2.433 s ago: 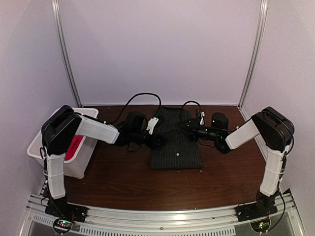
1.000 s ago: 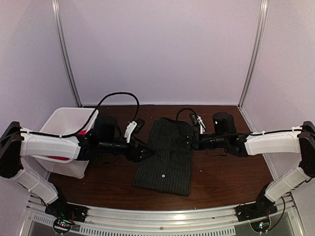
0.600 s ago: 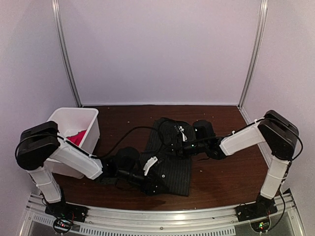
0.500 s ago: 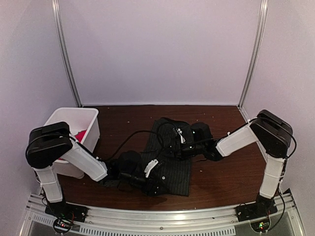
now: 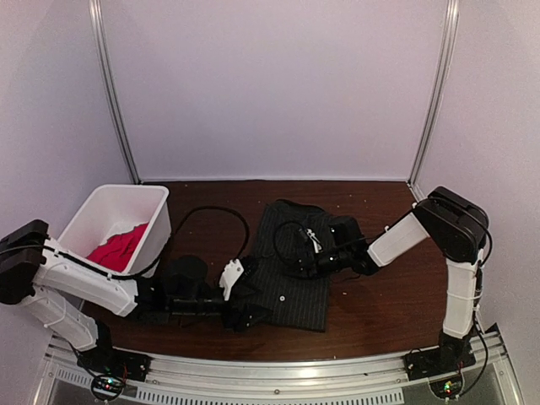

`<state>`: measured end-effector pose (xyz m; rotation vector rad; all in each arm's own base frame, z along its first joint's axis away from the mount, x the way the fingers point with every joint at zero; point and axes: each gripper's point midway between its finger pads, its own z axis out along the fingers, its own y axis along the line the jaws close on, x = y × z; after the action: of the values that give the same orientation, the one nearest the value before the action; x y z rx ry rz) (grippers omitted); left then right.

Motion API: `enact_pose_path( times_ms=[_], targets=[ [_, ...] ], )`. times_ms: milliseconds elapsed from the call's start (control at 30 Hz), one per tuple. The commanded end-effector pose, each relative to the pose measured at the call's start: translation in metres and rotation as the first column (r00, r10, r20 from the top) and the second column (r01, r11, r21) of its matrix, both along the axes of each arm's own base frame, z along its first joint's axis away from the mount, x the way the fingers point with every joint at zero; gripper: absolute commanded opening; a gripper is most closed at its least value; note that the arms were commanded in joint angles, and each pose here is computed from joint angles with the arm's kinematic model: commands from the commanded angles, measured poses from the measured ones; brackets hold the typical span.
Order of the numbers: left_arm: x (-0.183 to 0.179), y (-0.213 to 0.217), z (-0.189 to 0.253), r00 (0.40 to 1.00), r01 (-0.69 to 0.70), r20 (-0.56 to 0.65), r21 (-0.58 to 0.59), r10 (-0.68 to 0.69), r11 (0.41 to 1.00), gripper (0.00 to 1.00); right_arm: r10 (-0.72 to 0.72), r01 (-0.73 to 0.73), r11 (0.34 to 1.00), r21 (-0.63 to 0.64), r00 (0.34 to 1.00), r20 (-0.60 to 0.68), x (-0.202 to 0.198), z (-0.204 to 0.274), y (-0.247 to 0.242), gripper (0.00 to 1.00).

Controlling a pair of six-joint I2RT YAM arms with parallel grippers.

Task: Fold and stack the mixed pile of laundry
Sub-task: Smooth out the 2/3-rectangle-folded shirt at the center of the board, then pick up the 2/3-rectangle-folded shirt from the corner of the board.

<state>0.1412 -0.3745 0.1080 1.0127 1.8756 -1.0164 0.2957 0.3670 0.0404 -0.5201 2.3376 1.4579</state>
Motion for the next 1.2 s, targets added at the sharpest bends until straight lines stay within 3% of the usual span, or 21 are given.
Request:
enact_pose_path(
  times_ms=[0, 267, 433, 567, 767, 867, 1167],
  targets=[
    [0.04, 0.048, -0.003, 0.917, -0.217, 0.387, 0.293, 0.092, 0.931, 0.77, 0.024, -0.035, 0.98, -0.194, 0.998, -0.054, -0.017, -0.048, -0.028, 0.37],
    [0.011, 0.052, -0.016, 0.721, -0.271, 0.674, 0.485, -0.159, 0.832, 0.74, 0.057, -0.07, 0.978, -0.195, 0.996, -0.072, -0.033, -0.055, -0.035, 0.36],
    [-0.012, 0.034, -0.038, 0.604, -0.31, 0.718, 0.611, -0.346, 0.729, 0.68, 0.075, -0.089, 0.978, -0.189, 0.994, -0.077, -0.039, -0.056, -0.035, 0.36],
    [-0.017, 0.024, -0.061, 0.555, -0.343, 0.712, 0.667, -0.43, 0.662, 0.65, 0.091, -0.104, 0.978, -0.183, 0.993, -0.08, -0.042, -0.055, -0.034, 0.36],
    [-0.017, 0.005, -0.071, 0.499, -0.365, 0.725, 0.672, -0.474, 0.644, 0.61, 0.106, -0.12, 0.974, -0.191, 0.991, -0.082, -0.045, -0.056, -0.034, 0.36],
    [-0.011, 0.002, -0.077, 0.453, -0.403, 0.742, 0.665, -0.495, 0.628, 0.54, 0.115, -0.131, 0.972, -0.195, 0.989, -0.09, -0.048, -0.059, -0.033, 0.35],
    [0.004, -0.009, -0.071, 0.393, -0.435, 0.785, 0.617, -0.478, 0.655, 0.34, 0.145, -0.163, 0.968, -0.189, 0.984, -0.107, -0.064, -0.066, -0.024, 0.35]
  ],
)
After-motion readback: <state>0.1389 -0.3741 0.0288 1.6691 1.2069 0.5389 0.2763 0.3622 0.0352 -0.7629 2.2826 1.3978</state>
